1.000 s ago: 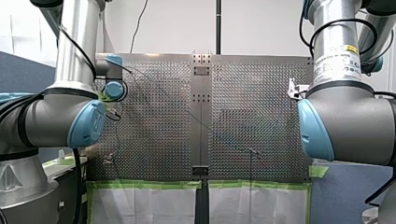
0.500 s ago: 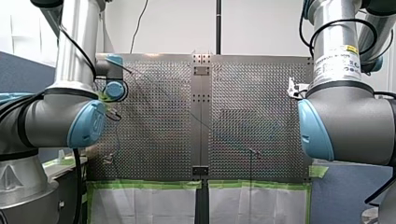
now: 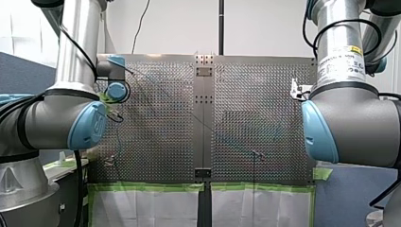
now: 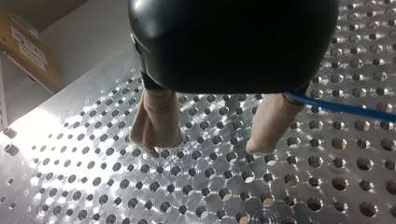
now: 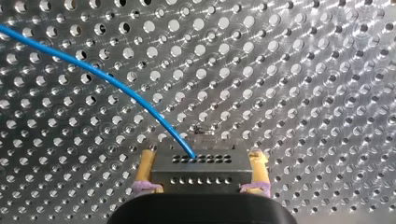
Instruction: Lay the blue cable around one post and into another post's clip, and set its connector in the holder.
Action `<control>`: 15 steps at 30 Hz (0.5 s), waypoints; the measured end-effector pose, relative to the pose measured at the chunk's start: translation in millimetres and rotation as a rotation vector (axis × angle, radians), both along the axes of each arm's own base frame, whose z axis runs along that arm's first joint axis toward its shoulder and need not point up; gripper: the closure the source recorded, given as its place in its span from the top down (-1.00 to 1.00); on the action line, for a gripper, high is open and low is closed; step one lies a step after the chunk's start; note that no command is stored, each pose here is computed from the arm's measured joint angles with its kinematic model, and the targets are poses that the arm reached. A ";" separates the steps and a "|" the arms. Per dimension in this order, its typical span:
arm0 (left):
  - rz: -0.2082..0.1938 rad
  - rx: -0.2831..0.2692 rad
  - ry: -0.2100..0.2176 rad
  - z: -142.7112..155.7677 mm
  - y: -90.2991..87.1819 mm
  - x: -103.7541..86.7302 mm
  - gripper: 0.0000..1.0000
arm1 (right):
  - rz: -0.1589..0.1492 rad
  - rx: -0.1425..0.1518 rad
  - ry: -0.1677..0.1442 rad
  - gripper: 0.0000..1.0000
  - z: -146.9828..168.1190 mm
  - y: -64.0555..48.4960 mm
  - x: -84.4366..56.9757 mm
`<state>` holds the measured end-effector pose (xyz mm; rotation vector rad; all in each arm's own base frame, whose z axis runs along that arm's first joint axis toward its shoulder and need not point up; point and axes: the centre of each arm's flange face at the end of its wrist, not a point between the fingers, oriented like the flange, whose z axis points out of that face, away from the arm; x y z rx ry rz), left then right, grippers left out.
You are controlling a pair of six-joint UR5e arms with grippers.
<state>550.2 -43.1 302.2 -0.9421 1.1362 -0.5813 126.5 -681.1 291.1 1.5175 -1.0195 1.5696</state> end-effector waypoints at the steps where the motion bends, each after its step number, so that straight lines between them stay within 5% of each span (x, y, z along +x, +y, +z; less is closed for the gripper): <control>1: 0.000 0.000 0.000 0.0 -0.1 0.0 1.00 | -0.001 0.000 0.000 -1.00 0.0 -0.1 -0.3; 14: -0.003 0.000 -0.001 0.0 -0.7 0.2 1.00 | -0.003 -0.005 0.000 -1.00 0.2 -0.8 -0.8; 15: -0.004 0.000 -0.001 -0.1 -0.7 0.2 1.00 | -0.003 -0.005 0.001 -0.29 0.2 -0.8 -0.6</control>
